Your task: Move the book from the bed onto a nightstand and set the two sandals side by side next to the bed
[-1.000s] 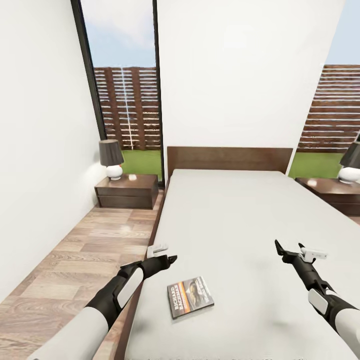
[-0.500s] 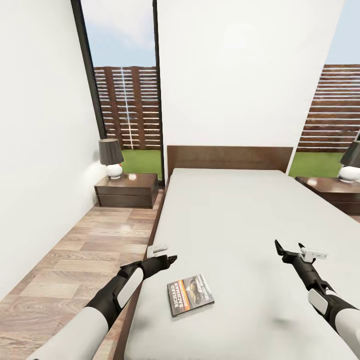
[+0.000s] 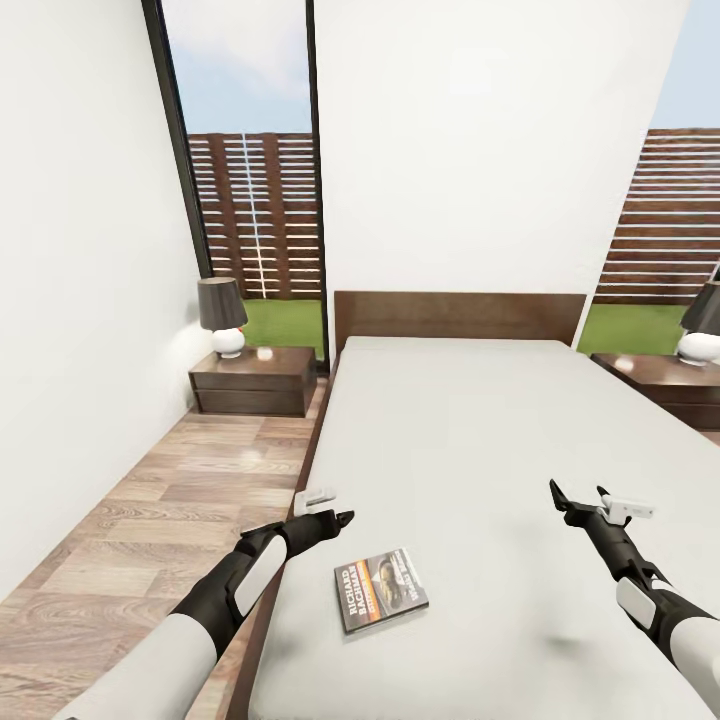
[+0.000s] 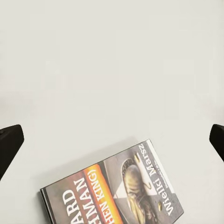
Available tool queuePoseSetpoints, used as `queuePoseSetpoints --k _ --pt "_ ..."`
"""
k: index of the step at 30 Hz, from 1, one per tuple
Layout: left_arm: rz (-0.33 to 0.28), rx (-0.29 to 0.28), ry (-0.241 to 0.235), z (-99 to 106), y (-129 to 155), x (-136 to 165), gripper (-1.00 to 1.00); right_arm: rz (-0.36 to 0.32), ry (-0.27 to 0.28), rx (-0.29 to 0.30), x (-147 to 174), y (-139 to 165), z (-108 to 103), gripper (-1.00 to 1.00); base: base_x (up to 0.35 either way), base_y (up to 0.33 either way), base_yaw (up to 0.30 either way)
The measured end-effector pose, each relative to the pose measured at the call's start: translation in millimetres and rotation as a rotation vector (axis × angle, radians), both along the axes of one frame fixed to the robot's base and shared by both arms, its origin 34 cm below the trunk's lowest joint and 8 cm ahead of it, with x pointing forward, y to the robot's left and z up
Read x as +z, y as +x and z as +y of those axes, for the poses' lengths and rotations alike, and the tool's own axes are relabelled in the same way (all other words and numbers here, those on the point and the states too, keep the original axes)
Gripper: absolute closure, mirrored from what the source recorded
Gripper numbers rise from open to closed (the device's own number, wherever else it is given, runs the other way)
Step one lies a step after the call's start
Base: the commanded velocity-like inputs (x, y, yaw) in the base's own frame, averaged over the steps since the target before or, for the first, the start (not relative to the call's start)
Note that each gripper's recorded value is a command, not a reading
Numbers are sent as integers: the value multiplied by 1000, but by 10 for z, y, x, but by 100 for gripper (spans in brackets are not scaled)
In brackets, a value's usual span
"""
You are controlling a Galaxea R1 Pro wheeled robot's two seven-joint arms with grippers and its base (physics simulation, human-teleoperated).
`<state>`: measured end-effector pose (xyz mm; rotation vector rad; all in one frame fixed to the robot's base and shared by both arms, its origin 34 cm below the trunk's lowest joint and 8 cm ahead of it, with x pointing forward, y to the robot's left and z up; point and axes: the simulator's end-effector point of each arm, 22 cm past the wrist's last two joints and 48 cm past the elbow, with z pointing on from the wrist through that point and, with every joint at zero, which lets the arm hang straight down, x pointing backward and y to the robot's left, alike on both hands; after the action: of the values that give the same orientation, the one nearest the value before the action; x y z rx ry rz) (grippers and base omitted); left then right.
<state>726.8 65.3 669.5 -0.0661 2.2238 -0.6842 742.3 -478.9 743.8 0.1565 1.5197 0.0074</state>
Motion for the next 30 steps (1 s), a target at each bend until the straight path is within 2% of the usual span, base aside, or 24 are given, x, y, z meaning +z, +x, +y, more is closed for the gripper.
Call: queuePoseSetpoints --k 14,23,30 --pt "0 0 0 0 0 0 -100 0 0 0 0 0 0 -100 0 0 0" --pt "0 0 0 0 -27 -179 -100 0 0 0 -179 -27 -1 -100 0 0 0" --pt "0 0 0 1 -27 -178 -100 0 0 -1 -179 -27 -2 -100 0 0 0"
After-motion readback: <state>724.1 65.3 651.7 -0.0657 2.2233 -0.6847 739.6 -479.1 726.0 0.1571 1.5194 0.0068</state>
